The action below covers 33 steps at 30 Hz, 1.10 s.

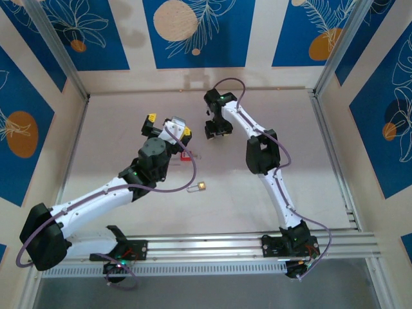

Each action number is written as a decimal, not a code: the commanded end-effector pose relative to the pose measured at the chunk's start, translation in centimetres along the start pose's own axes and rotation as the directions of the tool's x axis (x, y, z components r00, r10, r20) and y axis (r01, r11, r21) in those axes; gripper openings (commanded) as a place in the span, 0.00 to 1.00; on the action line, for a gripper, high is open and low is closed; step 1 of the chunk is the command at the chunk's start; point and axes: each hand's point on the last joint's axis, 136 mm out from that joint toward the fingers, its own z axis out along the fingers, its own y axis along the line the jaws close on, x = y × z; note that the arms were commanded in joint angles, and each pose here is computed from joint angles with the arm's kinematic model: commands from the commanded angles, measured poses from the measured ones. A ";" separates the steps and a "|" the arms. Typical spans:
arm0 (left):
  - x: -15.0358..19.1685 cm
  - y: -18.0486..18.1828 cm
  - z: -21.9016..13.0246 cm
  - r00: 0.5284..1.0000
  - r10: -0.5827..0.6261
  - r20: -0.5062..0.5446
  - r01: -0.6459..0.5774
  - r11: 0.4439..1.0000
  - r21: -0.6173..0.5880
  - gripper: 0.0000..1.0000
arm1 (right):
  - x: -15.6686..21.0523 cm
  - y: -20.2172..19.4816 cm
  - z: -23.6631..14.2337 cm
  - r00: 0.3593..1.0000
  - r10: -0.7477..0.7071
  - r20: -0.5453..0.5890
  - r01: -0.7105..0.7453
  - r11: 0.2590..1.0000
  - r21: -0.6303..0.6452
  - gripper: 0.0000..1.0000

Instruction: Unlock with the key

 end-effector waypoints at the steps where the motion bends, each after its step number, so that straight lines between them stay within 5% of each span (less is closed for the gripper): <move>1: -0.4 0.3 0.0 0.999 -0.034 0.011 0.034 0.999 0.003 1.00 | 0.2 0.5 -0.9 1.000 -0.024 -0.006 0.024 1.000 -0.008 0.59; 12: -0.5 0.2 0.0 0.999 -0.035 0.015 0.035 0.999 0.014 1.00 | -0.1 2.0 0.5 0.999 -0.040 -0.008 0.040 0.997 -0.059 0.58; 24: -0.4 0.0 0.0 0.999 -0.030 0.014 0.030 0.999 0.024 1.00 | 1.0 2.6 1.5 0.997 -0.054 -0.056 0.048 0.994 -0.099 0.27; 33: -0.4 -0.1 0.0 1.000 -0.026 0.016 0.025 0.999 0.027 1.00 | 1.2 2.4 0.6 0.998 -0.058 -0.023 0.057 0.997 -0.050 0.20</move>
